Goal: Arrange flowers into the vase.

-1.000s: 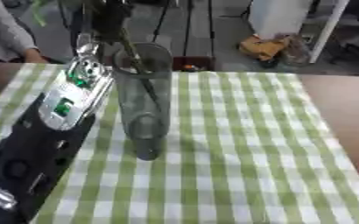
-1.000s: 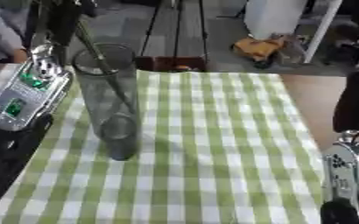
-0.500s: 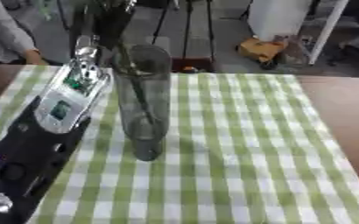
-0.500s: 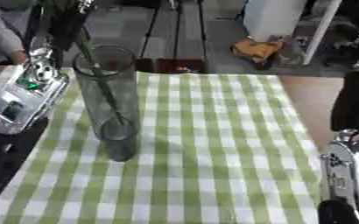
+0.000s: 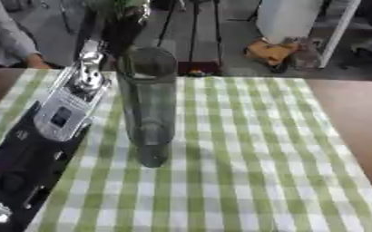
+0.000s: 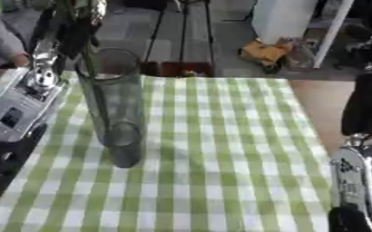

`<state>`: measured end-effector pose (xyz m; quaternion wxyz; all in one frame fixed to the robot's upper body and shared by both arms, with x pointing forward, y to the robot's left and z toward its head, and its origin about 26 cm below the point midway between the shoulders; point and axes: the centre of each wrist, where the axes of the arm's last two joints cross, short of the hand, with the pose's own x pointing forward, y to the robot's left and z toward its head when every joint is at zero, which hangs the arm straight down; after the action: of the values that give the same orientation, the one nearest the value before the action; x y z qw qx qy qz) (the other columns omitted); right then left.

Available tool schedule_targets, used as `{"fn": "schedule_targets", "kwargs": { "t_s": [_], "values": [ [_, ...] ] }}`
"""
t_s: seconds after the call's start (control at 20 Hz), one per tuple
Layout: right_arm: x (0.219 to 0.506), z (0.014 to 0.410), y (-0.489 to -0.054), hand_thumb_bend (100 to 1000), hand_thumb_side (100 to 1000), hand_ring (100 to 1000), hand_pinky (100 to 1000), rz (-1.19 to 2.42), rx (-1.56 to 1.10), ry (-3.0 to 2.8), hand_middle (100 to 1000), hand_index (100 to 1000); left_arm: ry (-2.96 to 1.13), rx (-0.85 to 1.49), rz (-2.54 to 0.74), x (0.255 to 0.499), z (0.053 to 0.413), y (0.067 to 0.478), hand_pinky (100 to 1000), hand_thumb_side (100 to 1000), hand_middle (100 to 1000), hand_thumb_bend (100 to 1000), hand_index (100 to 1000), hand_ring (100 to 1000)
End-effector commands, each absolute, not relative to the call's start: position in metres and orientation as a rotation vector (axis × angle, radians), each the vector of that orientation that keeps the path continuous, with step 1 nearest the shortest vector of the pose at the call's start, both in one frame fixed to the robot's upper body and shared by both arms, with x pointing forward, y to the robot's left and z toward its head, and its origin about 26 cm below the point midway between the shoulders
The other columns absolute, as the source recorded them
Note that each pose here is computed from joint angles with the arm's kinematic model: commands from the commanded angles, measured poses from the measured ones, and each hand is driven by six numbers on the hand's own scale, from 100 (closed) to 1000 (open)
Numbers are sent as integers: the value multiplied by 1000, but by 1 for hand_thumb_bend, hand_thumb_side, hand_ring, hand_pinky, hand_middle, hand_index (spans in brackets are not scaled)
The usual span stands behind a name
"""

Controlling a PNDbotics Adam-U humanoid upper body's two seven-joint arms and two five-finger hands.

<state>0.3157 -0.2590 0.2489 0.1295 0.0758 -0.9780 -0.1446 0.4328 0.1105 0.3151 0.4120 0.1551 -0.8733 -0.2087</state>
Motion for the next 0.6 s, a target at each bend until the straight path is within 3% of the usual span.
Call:
{"fn": "schedule_targets", "kwargs": {
  "t_s": [0.05,0.6],
  "values": [
    [313,255,-261,100,848,724,610,-414,209,-2869,638,731,-2226,420,-564,429,327,117,425,766,666,100,789,818],
    [312,254,-262,100,846,723,610,-420,199,-2865,638,730,-2214,494,-668,425,331,126,506,792,755,100,877,874]
  ]
}}
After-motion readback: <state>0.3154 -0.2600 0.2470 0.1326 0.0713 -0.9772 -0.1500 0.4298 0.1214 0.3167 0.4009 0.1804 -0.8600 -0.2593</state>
